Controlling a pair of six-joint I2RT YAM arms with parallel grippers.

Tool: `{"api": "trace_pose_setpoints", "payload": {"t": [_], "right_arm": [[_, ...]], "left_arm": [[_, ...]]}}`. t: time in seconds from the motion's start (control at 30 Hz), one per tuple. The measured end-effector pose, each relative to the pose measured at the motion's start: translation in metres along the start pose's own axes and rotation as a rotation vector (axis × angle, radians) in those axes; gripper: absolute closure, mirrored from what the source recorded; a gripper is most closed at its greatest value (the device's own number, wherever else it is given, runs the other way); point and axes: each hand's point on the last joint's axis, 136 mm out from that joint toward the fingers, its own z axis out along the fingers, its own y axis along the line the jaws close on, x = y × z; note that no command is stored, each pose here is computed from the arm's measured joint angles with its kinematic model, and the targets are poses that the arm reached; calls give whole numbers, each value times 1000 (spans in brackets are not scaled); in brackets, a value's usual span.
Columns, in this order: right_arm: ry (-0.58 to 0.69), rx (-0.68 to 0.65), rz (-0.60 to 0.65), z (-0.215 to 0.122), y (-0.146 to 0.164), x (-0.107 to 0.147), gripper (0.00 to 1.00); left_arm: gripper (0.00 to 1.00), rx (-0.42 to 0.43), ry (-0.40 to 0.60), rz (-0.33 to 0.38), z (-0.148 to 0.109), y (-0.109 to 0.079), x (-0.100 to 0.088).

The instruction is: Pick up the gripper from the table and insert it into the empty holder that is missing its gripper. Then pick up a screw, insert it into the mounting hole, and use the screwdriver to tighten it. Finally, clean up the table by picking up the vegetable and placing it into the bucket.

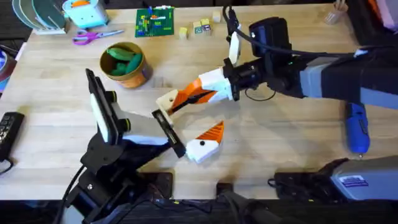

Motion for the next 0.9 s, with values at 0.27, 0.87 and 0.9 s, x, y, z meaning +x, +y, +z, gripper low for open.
{"api": "trace_pose_setpoints", "payload": {"t": [0.27,0.87,0.9], "right_arm": [[-1,5,2,1,-1,0,679],[34,-25,4,-1,-5,2,181],[31,-33,-10,-3,-3,0,180]], "left_arm": [[1,17,1,3,0,-3,0],[1,82,6,53,0,-15,1],[1,97,7,54,0,-18,1]]}}
